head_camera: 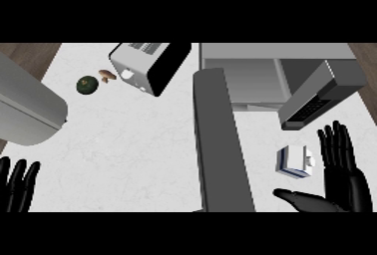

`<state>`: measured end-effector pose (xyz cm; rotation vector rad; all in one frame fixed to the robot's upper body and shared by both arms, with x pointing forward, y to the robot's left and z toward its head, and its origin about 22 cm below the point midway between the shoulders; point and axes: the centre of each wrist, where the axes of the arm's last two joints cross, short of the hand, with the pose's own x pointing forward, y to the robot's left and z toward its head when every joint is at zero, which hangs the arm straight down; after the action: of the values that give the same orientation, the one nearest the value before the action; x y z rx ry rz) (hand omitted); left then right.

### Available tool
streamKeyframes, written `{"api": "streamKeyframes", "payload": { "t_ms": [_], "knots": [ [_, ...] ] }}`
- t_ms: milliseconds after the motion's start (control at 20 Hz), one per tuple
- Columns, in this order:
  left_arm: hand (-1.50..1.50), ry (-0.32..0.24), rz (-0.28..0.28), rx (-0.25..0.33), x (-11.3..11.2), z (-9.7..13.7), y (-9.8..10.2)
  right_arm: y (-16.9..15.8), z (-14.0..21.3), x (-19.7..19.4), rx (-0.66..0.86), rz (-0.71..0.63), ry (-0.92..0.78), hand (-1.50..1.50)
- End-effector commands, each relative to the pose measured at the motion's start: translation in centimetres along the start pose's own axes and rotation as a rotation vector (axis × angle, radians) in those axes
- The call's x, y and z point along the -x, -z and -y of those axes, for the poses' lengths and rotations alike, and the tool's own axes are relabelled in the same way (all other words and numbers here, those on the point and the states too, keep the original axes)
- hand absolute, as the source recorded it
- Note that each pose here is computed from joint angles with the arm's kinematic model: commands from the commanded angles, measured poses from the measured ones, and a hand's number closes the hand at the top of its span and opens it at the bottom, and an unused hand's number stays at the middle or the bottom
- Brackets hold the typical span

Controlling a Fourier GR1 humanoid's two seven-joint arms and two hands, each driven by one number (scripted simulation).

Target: Pick up the milk, place it into the microwave and close the microwave

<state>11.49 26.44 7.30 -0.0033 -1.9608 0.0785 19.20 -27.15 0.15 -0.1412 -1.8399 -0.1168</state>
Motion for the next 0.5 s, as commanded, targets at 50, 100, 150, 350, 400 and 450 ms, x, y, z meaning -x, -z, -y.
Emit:
{"api": "streamKeyframes", "payload": {
  "t_ms": [50,100,150,350,400,450],
  "knots": [
    [-1.5,-0.008,0.0,0.002,-0.8,0.1,0.1,0.2,2.6,3.9,0.047,-0.033,-0.018,-1.5],
    [-1.5,-0.007,-0.004,0.009,0.1,1.2,-0.5,0.4,2.5,2.7,0.027,-0.023,-0.03,-1.5],
    [-1.5,-0.001,0.01,0.017,-0.6,0.8,-0.2,-3.5,1.8,4.7,0.03,-0.032,-0.026,-1.5],
    [-1.5,-0.006,-0.007,0.01,-1.3,0.6,-1.0,-2.5,3.7,5.8,0.015,-0.045,-0.034,-1.5],
    [-1.5,0.005,0.013,0.025,-2.7,-0.2,0.4,-2.4,4.4,5.7,0.017,-0.031,-0.026,-1.5],
    [-1.5,-0.011,0.012,-0.003,-0.4,-0.1,-1.3,-2.0,4.5,5.2,0.016,-0.025,-0.034,-1.5]
  ]
}}
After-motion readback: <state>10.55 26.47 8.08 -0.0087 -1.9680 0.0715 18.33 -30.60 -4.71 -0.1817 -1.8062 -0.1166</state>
